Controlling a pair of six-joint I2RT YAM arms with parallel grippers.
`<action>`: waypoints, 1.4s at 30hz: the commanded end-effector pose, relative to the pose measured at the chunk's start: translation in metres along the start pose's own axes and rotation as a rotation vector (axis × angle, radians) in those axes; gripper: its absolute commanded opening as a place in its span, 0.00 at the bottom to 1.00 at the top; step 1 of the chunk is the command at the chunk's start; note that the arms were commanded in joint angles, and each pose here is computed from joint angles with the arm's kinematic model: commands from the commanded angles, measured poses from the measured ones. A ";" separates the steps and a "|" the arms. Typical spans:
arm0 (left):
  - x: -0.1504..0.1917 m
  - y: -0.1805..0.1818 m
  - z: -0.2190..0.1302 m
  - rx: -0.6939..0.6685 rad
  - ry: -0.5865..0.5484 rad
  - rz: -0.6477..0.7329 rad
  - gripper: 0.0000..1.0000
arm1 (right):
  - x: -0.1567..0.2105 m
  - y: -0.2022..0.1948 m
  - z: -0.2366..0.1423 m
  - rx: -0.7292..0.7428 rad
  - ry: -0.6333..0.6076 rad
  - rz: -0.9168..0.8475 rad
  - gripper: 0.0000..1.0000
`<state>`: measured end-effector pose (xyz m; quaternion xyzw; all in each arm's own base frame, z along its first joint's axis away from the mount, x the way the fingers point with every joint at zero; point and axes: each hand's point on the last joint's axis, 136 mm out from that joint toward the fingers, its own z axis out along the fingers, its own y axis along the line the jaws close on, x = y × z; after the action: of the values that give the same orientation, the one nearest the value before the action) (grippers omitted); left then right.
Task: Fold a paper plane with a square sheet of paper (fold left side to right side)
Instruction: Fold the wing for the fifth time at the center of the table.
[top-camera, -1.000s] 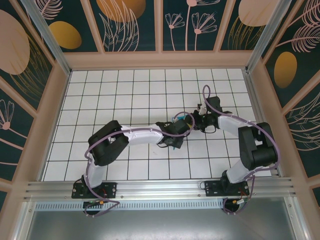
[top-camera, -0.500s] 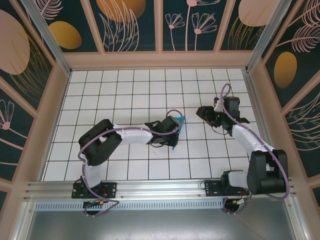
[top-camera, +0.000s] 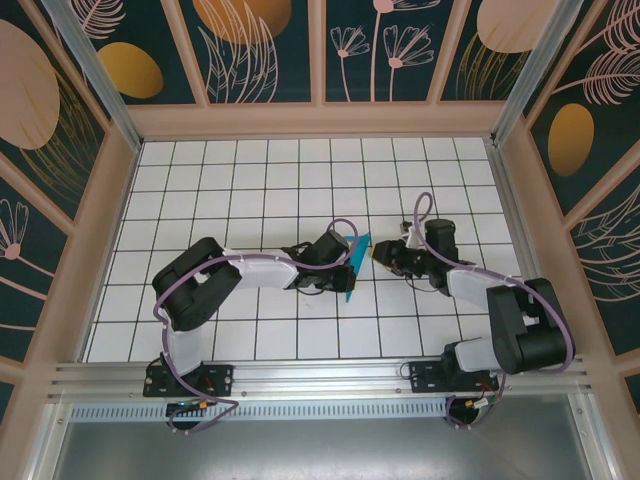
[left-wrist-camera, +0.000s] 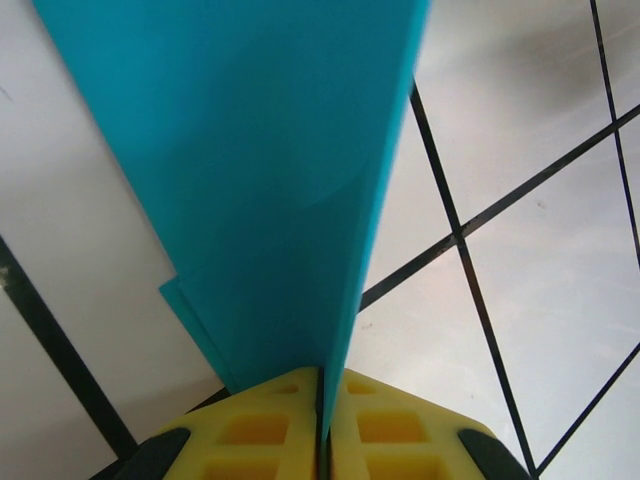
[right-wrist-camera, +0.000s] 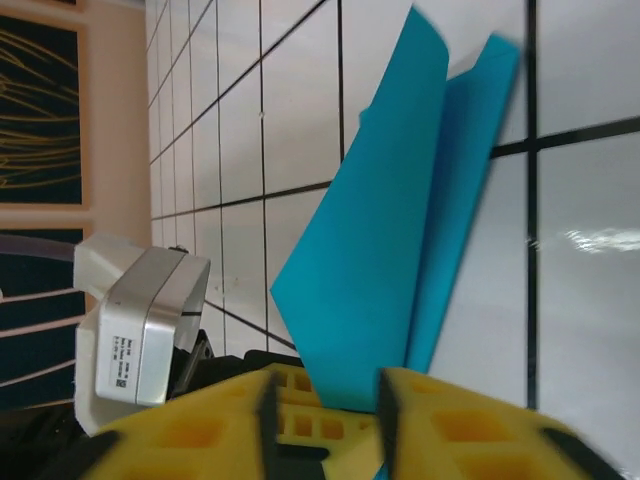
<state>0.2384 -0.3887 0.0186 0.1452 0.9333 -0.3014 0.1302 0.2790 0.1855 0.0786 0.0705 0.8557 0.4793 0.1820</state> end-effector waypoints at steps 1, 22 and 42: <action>-0.001 -0.006 -0.006 0.033 -0.005 -0.012 0.11 | -0.011 0.000 0.008 0.041 -0.031 -0.028 0.53; -0.002 -0.004 -0.005 0.036 -0.003 -0.013 0.10 | -0.003 -0.025 0.040 0.271 0.071 -0.006 0.55; -0.003 -0.008 -0.006 0.052 -0.006 -0.008 0.22 | 0.008 -0.049 0.050 0.404 0.151 0.052 0.50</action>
<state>0.2356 -0.3912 0.0198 0.1454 0.9305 -0.3132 0.1224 0.3001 0.2050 0.0275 0.0859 0.9333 0.3299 0.1131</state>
